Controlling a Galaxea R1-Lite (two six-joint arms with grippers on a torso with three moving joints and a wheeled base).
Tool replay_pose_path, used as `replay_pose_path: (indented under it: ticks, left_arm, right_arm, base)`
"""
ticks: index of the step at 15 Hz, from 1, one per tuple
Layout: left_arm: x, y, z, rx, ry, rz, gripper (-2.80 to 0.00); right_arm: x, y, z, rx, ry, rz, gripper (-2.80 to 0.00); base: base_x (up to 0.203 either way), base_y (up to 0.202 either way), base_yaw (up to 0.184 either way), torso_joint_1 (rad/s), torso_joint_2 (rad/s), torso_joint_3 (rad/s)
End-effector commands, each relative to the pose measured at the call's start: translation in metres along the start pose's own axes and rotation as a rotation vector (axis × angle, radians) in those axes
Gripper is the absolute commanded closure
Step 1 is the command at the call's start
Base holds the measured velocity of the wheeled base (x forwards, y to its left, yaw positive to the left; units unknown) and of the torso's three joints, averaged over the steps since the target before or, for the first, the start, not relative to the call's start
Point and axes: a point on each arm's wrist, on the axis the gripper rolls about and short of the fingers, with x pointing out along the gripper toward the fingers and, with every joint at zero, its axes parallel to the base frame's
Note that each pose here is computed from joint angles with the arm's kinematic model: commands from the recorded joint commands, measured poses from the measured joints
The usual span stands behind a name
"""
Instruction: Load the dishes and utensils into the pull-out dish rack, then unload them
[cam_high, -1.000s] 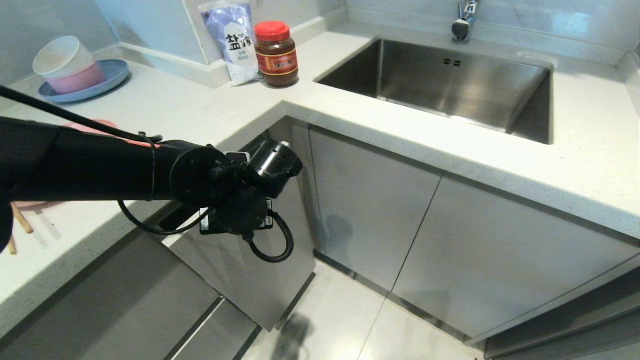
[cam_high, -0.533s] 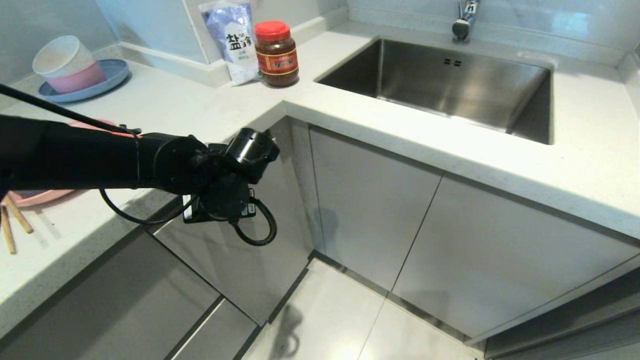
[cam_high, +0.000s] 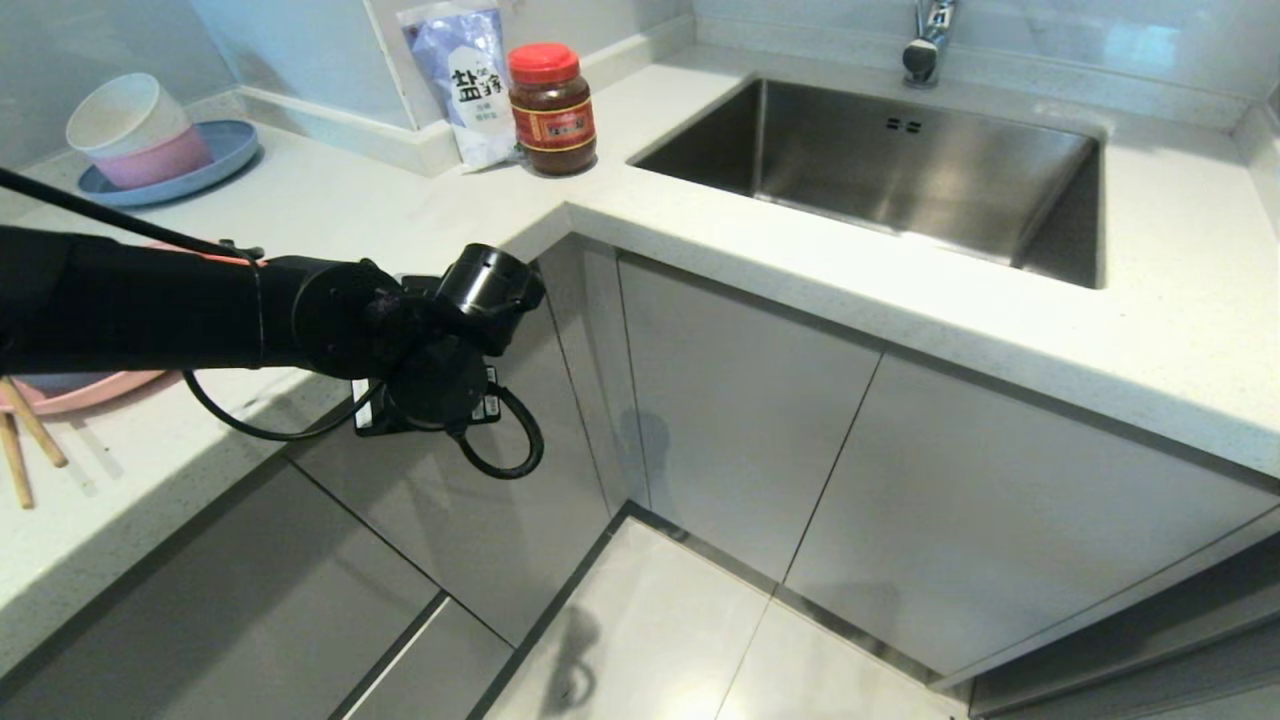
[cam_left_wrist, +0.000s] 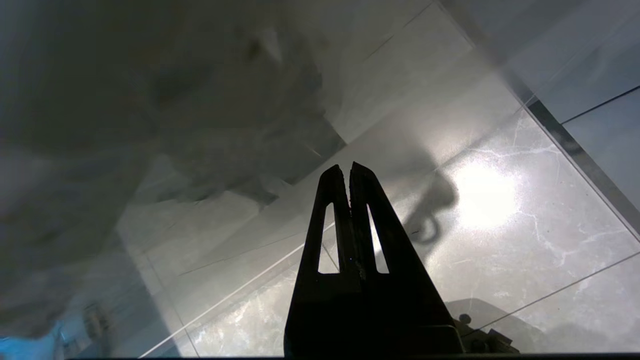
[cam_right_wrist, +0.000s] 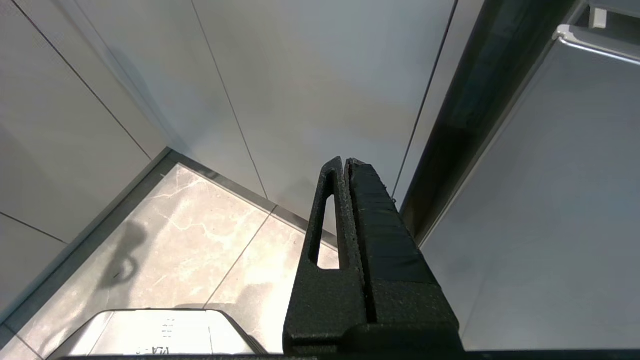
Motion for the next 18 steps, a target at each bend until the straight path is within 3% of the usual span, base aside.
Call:
replay_pose_path:
  ticks: [1, 5, 9, 15, 18]
  left_arm:
    - [-0.002, -0.001, -0.002, 0.006, 0.001, 0.000, 0.00]
    - [-0.010, -0.004, -0.008, 0.028, -0.001, -0.022, 0.00]
    - [-0.044, 0.008, -0.004, 0.000, -0.047, -0.101, 0.00]
    - [-0.118, 0.069, 0.015, -0.087, -0.124, -0.396, 0.00]
    - [-0.148, 0.122, 0.026, -0.144, -0.221, -0.471, 0.00]
  right_arm:
    - [0.000, 0.000, 0.000, 0.000, -0.003, 0.002, 0.00]
    - [0.000, 0.000, -0.001, 0.000, -0.003, 0.001, 0.00]
    - [0.000, 0.000, 0.000, 0.000, -0.003, 0.001, 0.00]
    - [0.000, 0.000, 0.000, 0.000, -0.003, 0.001, 0.00]
    - [0.000, 0.000, -0.001, 0.000, -0.002, 0.000, 0.00]
  base:
    - [0.000, 0.000, 0.000, 0.000, 0.00, 0.000]
    - [0.000, 0.000, 0.000, 0.000, 0.00, 0.000]
    - [0.000, 0.000, 0.000, 0.000, 0.00, 0.000]
    - [0.000, 0.000, 0.000, 0.000, 0.00, 0.000]
    - [0.000, 0.000, 0.000, 0.000, 0.00, 0.000]
